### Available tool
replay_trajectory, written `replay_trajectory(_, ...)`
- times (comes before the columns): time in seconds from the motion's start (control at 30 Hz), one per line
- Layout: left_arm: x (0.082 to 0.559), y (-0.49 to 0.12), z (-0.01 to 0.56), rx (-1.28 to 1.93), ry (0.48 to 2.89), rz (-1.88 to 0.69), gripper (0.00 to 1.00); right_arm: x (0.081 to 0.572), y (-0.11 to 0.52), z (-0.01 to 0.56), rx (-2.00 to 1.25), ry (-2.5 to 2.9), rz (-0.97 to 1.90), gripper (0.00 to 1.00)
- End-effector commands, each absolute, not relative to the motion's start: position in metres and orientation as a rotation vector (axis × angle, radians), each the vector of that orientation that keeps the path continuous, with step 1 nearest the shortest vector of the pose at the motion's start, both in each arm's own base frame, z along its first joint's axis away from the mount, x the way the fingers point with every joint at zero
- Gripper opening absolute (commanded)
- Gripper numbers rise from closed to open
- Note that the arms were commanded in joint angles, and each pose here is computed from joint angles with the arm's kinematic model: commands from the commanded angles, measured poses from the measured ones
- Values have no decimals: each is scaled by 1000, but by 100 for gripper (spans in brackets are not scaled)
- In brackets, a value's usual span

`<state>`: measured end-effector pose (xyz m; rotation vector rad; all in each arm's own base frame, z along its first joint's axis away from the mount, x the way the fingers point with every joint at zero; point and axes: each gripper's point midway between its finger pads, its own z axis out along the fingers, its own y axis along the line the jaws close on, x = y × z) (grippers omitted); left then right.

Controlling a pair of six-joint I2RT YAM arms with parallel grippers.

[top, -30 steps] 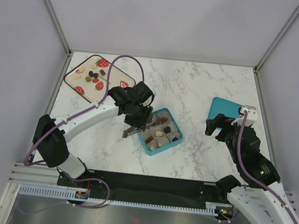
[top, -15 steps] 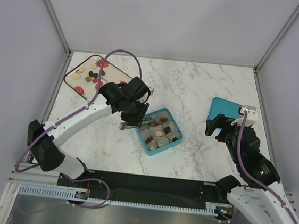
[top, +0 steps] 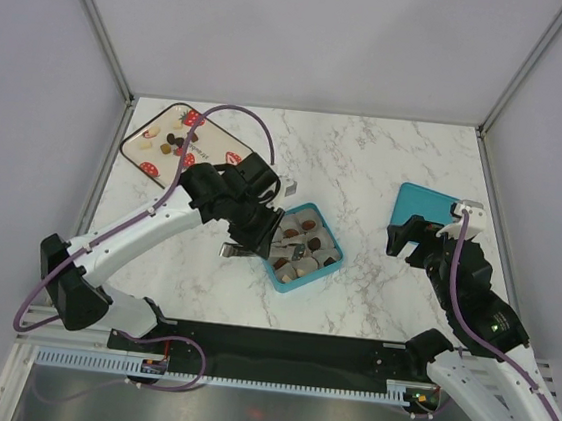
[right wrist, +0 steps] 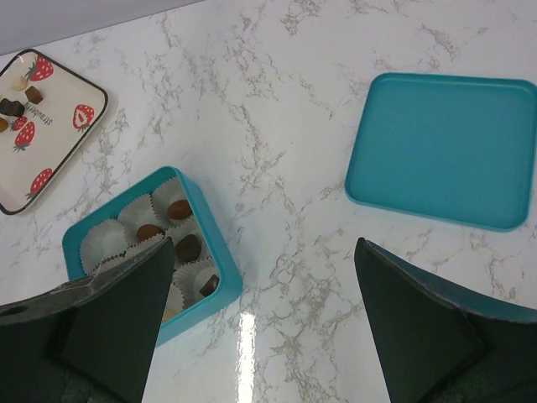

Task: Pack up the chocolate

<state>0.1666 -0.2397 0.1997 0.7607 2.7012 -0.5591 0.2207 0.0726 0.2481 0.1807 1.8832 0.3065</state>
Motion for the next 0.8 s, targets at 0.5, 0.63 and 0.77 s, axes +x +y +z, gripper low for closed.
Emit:
replay_trajectory(0.5,171,-218,165,802,2785,-313,38,220,71,266,201,1838,332,96)
replay_trajectory(0.63,178,-217,164,777,2779,-260,38,219,70,267,201,1835,328,97)
replay_trajectory(0.77,182,-216,167,761,2770,-242,37,218,68,267,200,1836,316,97)
